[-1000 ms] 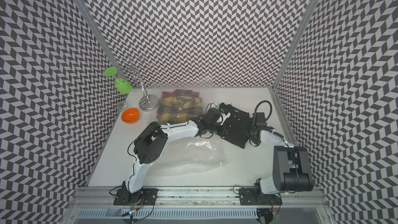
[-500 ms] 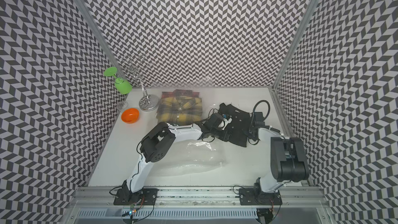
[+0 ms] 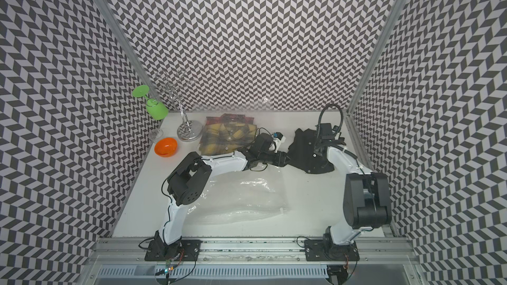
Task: Place the folded shirt into the vacuum bag
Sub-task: Pick up the shirt from the center of the board.
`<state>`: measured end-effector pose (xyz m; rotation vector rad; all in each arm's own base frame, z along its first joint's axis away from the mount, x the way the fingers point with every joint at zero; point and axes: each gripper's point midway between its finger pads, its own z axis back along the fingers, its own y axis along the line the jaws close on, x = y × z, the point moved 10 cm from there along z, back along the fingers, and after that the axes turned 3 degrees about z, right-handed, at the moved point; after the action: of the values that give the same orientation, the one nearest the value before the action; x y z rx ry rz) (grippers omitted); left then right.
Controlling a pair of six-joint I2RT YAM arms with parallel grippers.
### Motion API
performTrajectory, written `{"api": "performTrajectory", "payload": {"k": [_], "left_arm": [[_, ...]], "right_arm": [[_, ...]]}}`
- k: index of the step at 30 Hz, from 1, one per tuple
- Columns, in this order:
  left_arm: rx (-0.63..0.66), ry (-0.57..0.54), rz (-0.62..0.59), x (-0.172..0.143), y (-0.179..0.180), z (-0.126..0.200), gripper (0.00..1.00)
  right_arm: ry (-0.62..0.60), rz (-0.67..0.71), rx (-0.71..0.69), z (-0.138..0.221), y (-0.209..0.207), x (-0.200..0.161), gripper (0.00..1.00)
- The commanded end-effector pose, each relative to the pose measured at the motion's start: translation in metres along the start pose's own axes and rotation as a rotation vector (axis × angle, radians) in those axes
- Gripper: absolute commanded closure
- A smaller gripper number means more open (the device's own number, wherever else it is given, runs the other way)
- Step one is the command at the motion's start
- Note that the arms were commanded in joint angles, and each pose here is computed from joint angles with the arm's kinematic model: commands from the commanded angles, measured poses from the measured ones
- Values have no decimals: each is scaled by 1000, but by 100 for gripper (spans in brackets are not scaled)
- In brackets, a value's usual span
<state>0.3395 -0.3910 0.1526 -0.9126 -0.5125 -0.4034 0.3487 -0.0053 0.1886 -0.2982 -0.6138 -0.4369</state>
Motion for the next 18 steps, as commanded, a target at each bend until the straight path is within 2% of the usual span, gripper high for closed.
{"api": "performTrajectory", "payload": {"k": [1,6,11,18], "left_arm": [[-11,21,7,-6,2,-23,47],[-14,73,15,-25,10,-47,47],[-16,96,22,-32,17,-56,47],[-16,117,36,-40,26,-62,47]], "right_arm": [[-34,108,-105,3,19,8,90],[-31,156,-73,-2,56,27,88],[11,165,15,-13,83,25,85],[87,113,239,-21,116,20,76]]}}
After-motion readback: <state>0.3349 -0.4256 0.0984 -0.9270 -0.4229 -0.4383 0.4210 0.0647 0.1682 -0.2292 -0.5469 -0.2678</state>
